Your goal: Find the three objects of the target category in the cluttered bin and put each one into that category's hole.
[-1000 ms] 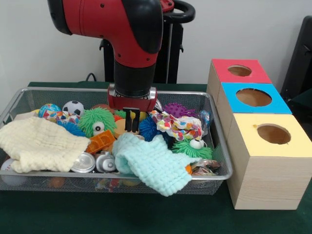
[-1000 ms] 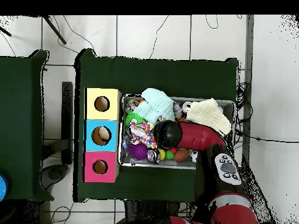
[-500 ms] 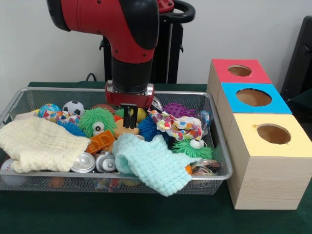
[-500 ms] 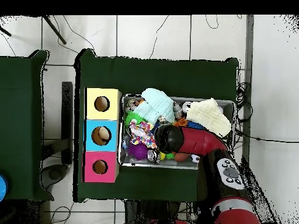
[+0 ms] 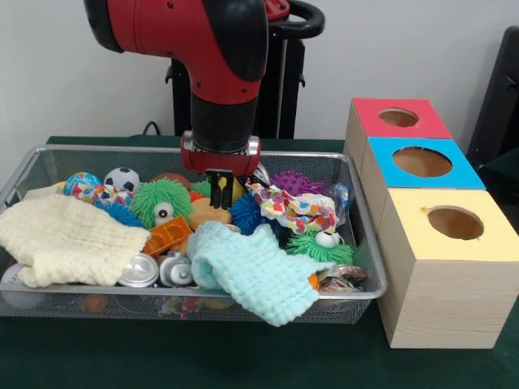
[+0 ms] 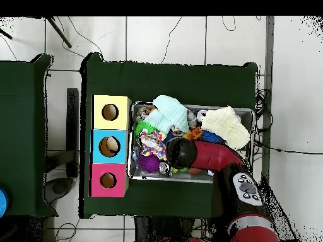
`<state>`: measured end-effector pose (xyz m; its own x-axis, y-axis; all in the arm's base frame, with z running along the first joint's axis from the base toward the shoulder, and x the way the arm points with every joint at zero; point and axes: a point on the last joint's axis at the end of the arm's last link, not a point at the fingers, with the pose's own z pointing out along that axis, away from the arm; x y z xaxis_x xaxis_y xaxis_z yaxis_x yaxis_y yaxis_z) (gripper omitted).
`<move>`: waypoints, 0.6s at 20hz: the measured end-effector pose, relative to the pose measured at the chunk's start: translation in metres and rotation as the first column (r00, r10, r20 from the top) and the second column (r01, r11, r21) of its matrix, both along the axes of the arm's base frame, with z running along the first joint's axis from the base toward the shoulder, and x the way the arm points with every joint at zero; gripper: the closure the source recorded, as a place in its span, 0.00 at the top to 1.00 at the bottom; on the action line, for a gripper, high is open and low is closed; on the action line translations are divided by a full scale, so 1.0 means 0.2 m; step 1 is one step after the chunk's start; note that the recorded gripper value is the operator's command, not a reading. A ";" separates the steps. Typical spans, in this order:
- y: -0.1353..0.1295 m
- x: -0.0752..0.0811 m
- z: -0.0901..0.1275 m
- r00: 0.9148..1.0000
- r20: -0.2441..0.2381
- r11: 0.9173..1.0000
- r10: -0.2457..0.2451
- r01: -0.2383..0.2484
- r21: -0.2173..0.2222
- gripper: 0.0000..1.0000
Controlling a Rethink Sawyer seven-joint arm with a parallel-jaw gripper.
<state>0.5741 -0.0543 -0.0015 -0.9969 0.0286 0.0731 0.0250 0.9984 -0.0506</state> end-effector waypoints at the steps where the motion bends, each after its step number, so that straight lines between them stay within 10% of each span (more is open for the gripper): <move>1: 0.00 0.00 0.00 1.000 -0.001 1.000 0.000 0.000 0.001 0.00; 12: 0.02 -0.05 -0.04 0.999 0.038 1.000 0.003 -0.004 0.002 0.00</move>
